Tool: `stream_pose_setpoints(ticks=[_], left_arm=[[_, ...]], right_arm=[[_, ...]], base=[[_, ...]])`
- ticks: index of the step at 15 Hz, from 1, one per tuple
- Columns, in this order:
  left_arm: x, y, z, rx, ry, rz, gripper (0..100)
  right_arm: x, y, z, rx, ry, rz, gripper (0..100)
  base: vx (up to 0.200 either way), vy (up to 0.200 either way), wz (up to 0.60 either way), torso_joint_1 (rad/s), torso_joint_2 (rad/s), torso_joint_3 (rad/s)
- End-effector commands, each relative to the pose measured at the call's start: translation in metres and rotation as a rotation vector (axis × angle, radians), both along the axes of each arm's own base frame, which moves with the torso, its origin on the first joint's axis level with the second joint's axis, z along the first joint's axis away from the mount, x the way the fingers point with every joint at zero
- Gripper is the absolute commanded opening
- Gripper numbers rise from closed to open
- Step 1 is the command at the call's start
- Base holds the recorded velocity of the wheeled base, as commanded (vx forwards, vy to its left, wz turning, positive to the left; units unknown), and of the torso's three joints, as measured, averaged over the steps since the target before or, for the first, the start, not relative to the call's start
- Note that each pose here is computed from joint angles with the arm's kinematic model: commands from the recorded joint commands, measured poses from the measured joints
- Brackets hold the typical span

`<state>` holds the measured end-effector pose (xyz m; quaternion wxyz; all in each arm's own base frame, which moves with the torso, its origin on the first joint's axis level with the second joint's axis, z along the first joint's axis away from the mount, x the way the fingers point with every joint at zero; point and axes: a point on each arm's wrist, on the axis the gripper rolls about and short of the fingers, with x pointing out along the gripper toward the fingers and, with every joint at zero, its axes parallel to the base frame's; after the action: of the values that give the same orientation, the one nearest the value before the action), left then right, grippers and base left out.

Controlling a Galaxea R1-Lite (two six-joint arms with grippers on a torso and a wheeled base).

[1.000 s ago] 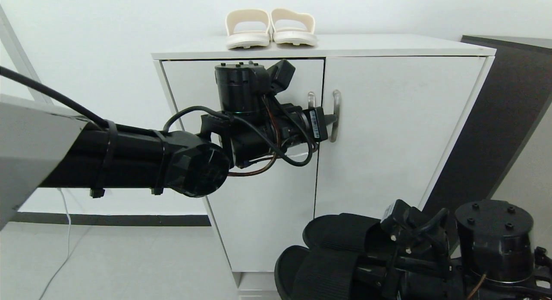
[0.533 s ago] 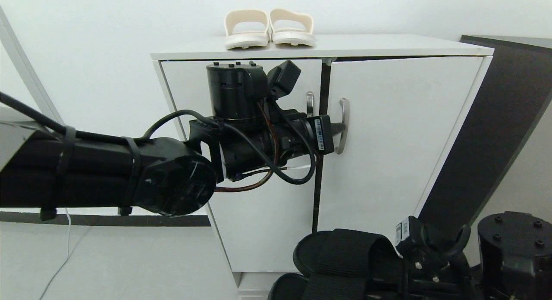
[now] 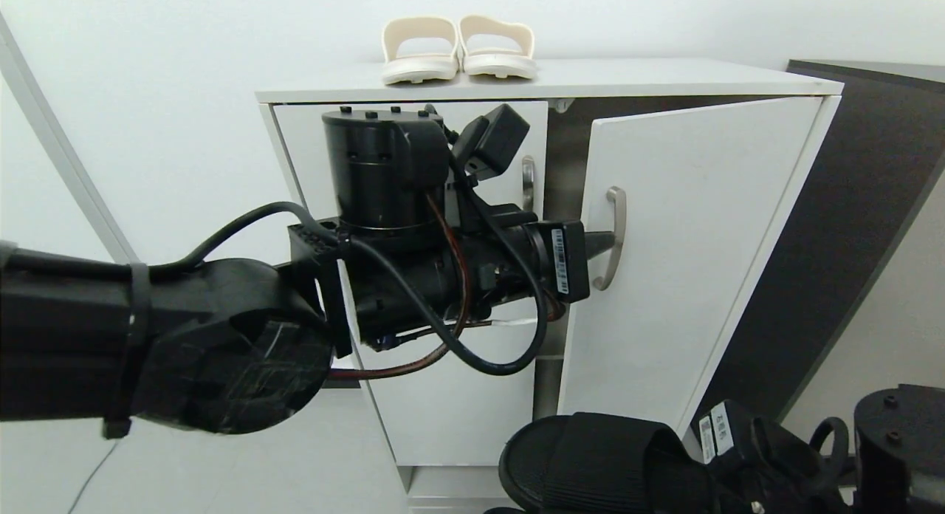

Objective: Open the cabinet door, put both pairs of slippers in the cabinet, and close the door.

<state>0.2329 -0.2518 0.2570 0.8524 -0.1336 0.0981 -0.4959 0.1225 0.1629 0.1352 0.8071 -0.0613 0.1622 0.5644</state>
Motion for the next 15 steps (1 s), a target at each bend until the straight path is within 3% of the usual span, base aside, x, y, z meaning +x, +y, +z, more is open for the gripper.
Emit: stream_pose_setpoints(ticks=[1, 8, 11, 15], left_arm=[[-0.016, 0.006, 0.007, -0.011, -0.012, -0.021, 0], [-0.046, 0.036, 0.004, -0.022, -0.028, 0.005, 0], [-0.019, 0.045, 0.005, -0.046, -0.038, 0.093, 0], [0.026, 0.027, 0.001, -0.069, -0.027, 0.147, 0]], right_arm=[[-0.002, -0.001, 0.000, 0.000, -0.002, 0.004, 0], [-0.004, -0.001, -0.002, -0.008, 0.002, 0.014, 0], [-0.006, 0.000, -0.003, -0.010, 0.004, 0.022, 0], [-0.011, 0.001, -0.006, -0.024, 0.013, 0.045, 0]], base=[[0.000, 0.000, 0.00, 0.000, 0.00, 0.000], [0.000, 0.000, 0.00, 0.000, 0.00, 0.000], [0.000, 0.000, 0.00, 0.000, 0.00, 0.000], [0.000, 0.000, 0.00, 0.000, 0.00, 0.000]])
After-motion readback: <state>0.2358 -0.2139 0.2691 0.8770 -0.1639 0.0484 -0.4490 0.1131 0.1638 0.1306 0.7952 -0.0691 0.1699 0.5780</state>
